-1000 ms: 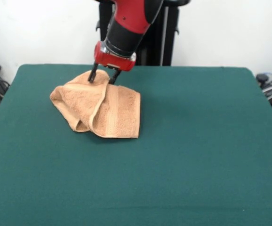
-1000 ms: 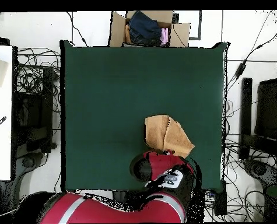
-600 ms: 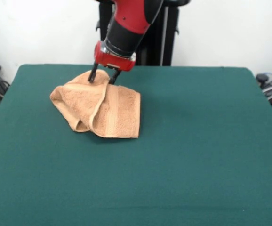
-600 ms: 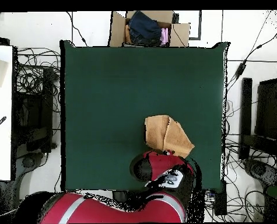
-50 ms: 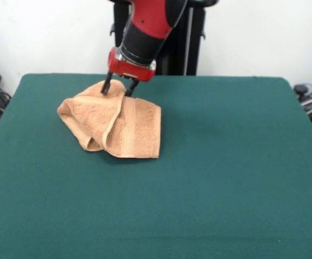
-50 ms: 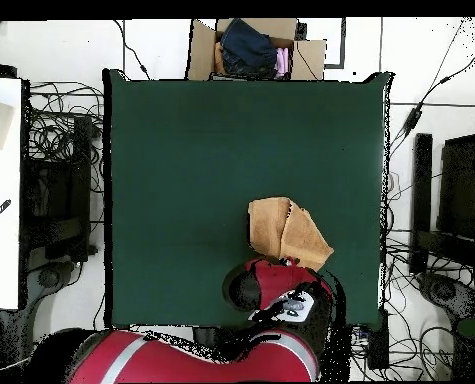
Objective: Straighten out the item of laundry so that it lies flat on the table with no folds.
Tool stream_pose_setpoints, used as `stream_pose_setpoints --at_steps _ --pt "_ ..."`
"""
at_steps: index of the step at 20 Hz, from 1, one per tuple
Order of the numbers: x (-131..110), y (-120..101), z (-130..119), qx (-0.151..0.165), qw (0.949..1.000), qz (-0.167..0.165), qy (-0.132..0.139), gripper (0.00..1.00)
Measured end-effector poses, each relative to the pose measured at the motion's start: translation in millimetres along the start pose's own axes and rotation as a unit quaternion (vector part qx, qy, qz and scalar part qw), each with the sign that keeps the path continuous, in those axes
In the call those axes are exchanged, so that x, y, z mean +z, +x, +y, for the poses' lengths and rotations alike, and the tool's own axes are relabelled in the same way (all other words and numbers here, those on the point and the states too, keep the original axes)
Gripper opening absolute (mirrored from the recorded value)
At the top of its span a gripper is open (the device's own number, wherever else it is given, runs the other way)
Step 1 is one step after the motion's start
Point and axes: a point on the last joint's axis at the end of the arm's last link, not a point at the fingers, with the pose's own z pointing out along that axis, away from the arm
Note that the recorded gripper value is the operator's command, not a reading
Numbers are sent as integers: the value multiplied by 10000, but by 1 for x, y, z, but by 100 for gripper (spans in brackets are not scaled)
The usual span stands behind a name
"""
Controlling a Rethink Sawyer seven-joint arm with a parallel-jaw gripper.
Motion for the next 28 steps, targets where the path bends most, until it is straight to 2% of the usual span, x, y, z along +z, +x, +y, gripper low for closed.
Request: stream_pose_setpoints --at_steps 28 --pt "-5 2 -3 55 10000 -11 -7 100"
